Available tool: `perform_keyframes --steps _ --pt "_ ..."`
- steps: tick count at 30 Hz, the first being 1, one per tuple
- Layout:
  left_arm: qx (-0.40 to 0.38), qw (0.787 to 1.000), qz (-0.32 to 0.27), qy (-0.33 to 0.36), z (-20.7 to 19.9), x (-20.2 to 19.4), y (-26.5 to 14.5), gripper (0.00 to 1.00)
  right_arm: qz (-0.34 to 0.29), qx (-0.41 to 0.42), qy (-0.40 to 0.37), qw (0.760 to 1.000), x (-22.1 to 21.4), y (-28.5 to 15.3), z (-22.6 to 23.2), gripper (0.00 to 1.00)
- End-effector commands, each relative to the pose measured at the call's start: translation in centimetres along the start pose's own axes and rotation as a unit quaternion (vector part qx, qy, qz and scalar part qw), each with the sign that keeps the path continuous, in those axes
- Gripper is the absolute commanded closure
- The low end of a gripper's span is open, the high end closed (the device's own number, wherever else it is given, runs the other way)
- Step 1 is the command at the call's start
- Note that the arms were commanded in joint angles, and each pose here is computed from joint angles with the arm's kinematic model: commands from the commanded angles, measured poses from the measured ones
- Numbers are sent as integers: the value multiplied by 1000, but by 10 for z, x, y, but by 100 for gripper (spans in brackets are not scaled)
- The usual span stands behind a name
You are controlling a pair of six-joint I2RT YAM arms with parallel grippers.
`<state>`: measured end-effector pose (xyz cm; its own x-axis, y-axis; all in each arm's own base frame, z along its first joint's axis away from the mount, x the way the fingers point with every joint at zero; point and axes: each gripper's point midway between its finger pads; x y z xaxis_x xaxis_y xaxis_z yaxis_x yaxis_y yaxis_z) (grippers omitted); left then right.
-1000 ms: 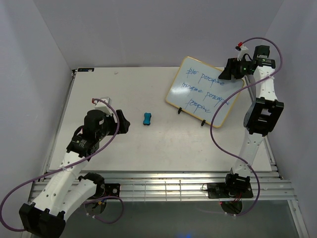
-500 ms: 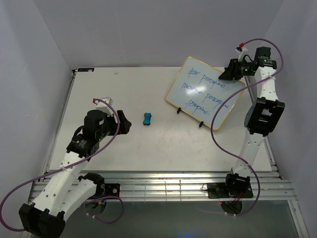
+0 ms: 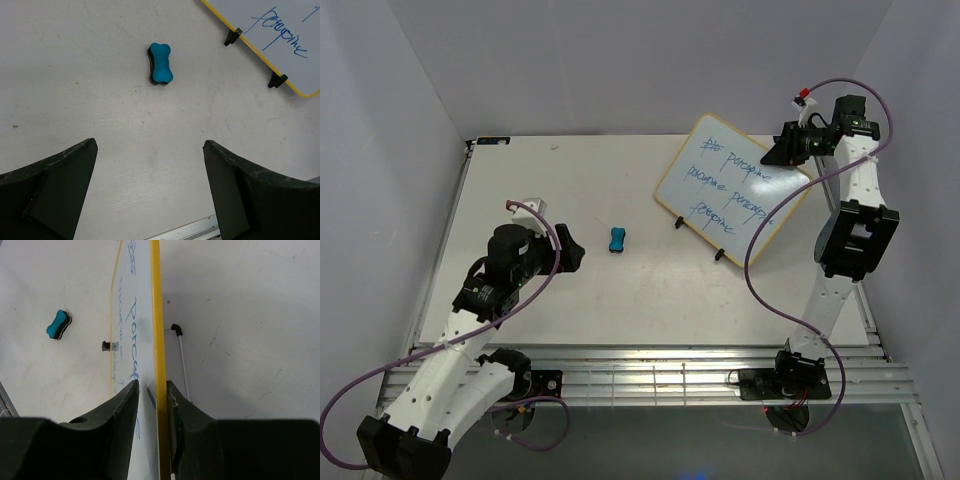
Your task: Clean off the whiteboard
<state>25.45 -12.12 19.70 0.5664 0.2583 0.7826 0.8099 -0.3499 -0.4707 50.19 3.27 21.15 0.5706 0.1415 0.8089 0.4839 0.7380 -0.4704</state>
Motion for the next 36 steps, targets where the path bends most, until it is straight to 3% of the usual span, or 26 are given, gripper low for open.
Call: perform_keyframes --steps 1,6,9,10,27,36 --pt "-13 1000 -11 4 -4 2 -3 2 -6 24 -21 999 14 -4 33 67" --pt "-18 1000 -7 7 -6 1 -2 2 9 25 -22 999 5 2 41 71" --pt "-17 1000 -9 7 -6 2 -2 2 9 28 -23 999 3 1 45 83" --pt "-17 1000 -10 7 -6 2 -3 2 10 27 -23 999 3 1 45 92" --pt "-3 1000 -16 3 -2 3 -4 2 -74 -43 -31 996 67 -43 81 92" --pt "85 995 -42 -26 28 10 -6 2 -148 -63 -15 987 102 -65 105 92"
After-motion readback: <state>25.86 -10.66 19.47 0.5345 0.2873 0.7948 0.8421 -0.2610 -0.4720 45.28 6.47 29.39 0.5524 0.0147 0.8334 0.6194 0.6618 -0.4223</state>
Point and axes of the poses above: each gripper's point midway between its finger pads, its own y axis out along the fingers, its own z axis along the line the jaws close on, x = y × z, and after that the axes turned 5 degrees about -y, right-handed
